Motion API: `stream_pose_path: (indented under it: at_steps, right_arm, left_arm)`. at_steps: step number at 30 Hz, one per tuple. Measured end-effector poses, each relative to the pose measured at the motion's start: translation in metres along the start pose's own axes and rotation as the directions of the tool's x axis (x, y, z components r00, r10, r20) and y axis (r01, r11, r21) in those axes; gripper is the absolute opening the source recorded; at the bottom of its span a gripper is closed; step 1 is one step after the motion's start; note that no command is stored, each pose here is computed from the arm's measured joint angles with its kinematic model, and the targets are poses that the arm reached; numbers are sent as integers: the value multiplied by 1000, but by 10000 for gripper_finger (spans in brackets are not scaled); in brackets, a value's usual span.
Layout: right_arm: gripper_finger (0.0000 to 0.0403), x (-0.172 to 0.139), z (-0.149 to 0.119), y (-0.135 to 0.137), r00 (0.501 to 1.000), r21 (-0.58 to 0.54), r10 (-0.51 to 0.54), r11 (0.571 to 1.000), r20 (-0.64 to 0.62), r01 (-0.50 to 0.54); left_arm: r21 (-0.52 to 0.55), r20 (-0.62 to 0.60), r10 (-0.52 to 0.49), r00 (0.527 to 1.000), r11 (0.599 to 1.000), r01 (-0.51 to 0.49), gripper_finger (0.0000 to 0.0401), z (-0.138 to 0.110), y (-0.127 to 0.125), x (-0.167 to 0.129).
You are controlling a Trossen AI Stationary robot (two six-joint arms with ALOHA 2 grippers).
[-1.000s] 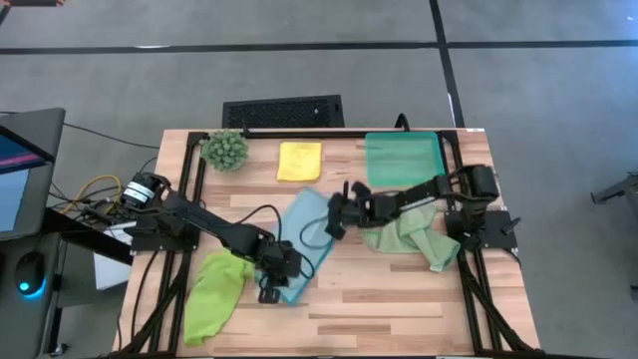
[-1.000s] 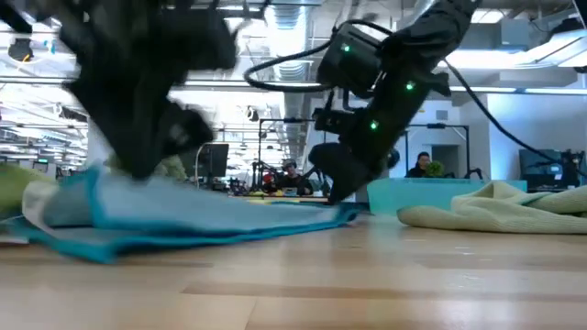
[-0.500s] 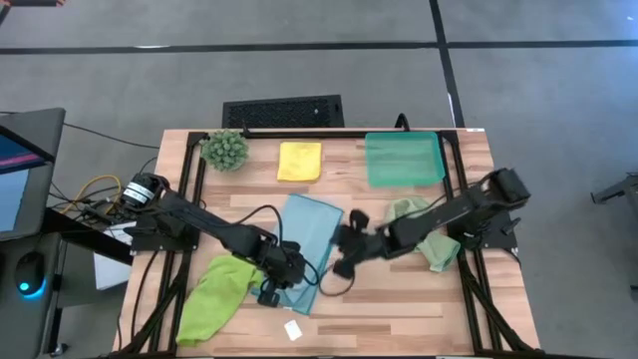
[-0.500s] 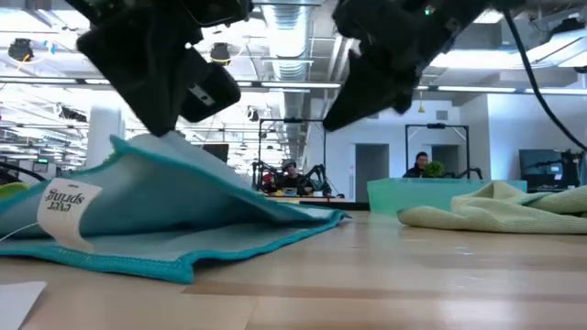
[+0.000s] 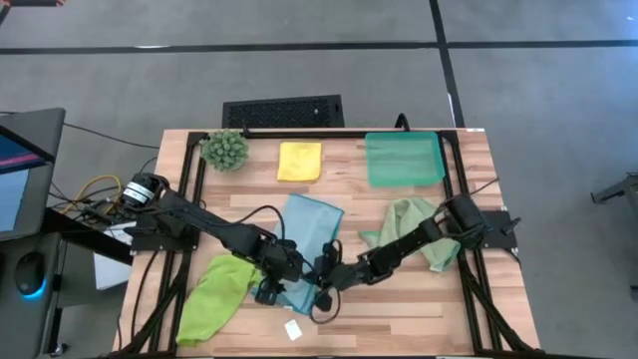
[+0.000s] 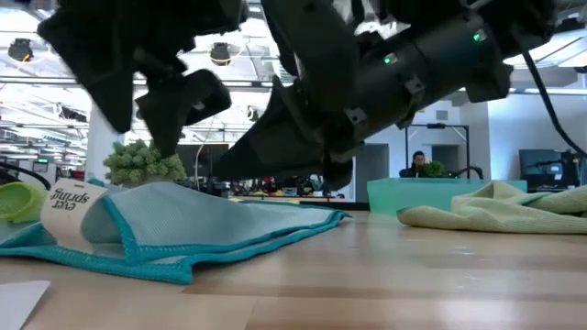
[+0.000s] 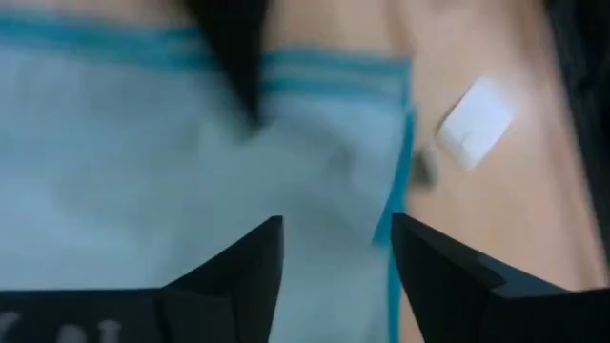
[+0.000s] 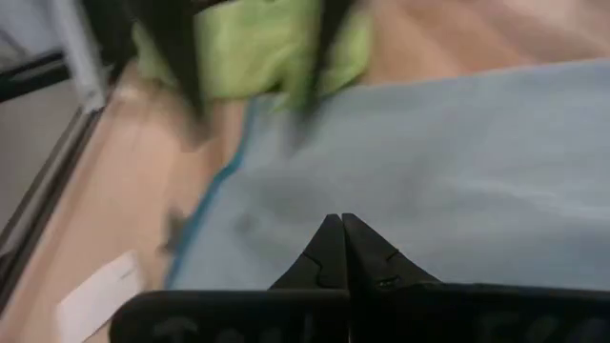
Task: Fold microfiber towels
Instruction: Fold the blue microfiber cloth
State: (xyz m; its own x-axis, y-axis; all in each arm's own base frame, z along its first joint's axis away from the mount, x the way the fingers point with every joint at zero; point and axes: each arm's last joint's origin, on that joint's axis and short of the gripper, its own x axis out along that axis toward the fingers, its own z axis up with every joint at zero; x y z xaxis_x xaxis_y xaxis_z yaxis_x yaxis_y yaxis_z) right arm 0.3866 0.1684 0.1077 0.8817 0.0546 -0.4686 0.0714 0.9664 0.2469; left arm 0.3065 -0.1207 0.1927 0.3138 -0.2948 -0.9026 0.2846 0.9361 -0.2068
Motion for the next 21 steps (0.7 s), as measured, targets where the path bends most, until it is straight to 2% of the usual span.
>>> stream_pose_path:
  at_steps: [4,10,13,17,21]
  right_arm:
    - [2,9,-10,14,999,-10,24,1000,-44,-25]
    - [3,5,-22,13,983,-23,-43,999,-179,39]
    - [3,3,-21,8,971,-33,-56,998,-231,50]
    - [3,-7,-9,-1,952,-114,-87,992,-295,56]
    - [3,-32,17,-18,913,-204,-197,970,-356,130]
  left_arm:
    - [12,-87,131,988,991,-131,199,-15,7,5]
    - [-25,60,157,986,987,-156,185,-27,29,30]
    - [-72,42,167,985,984,-164,175,-36,41,33]
    - [-129,6,177,984,976,-175,165,-43,53,33]
    - [-188,22,210,977,961,-202,158,-42,68,30]
